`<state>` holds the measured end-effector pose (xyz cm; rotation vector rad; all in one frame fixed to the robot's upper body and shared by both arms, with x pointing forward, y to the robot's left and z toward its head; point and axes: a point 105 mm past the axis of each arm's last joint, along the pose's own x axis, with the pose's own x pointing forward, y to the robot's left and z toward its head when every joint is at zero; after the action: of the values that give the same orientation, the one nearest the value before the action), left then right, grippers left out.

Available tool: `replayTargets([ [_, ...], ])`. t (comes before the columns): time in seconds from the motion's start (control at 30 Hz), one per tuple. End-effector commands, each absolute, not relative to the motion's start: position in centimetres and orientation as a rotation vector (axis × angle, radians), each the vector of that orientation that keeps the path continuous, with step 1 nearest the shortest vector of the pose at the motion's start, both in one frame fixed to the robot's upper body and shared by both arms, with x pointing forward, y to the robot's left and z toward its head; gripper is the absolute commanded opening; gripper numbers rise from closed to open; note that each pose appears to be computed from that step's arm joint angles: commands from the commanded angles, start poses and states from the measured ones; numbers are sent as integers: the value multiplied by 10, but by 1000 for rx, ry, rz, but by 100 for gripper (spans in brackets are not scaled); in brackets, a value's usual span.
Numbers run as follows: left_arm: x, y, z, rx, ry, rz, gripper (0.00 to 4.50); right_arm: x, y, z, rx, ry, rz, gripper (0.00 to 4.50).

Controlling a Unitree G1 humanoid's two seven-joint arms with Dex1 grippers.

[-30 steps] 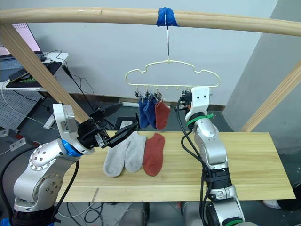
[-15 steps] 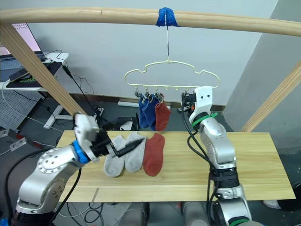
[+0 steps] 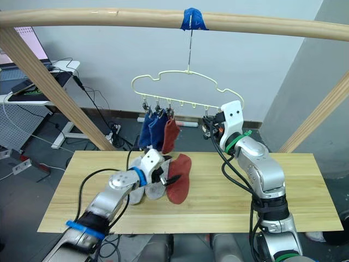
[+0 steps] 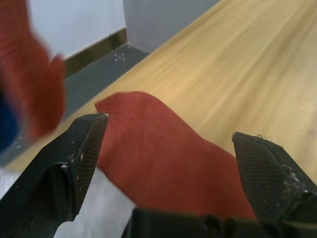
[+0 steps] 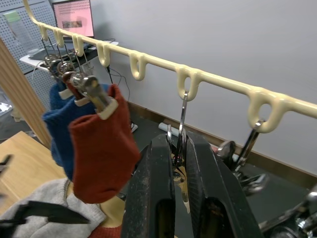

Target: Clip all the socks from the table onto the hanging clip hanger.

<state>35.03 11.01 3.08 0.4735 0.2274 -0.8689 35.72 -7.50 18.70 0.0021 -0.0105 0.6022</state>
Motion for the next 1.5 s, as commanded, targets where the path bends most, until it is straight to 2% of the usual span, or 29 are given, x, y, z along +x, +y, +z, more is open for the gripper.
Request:
replayTargets([
  [0.03, 358, 109, 12, 490, 268, -855, 450, 353, -75, 202, 0, -64, 592, 1],
  [0.27, 361, 105, -17, 541, 383, -876, 450, 352, -76, 207, 4, -73, 572, 1],
  [0.3, 360, 105, -17, 539, 382, -886, 431, 352, -78, 207, 5, -71, 567, 1],
  [0.4, 355, 105, -20, 534, 396, -927, 357, 353, -81, 207, 10, -68, 555, 1],
  [0.77, 347, 100, -15, 487, 358, -975, 14, 359, -79, 209, 15, -72, 555, 1],
  [0.8, 346, 99, -14, 488, 352, -979, 3, 360, -79, 209, 16, -72, 554, 1],
  [0.93, 345, 95, -4, 477, 302, -999, 3, 360, -78, 208, 18, -67, 559, 1],
  [1.03, 339, 92, 16, 434, 227, -1029, 3, 362, -79, 204, 26, -52, 553, 1],
  [1.2, 309, 91, 61, 305, 117, -1099, 3, 364, -81, 201, 73, -14, 552, 1],
  [1.37, 300, 90, 117, 242, -89, -1026, 3, 361, -81, 203, 163, 29, 556, 1],
  [1.5, 297, 89, 132, 279, -160, -997, 3, 359, -80, 205, 214, 55, 563, 1],
])
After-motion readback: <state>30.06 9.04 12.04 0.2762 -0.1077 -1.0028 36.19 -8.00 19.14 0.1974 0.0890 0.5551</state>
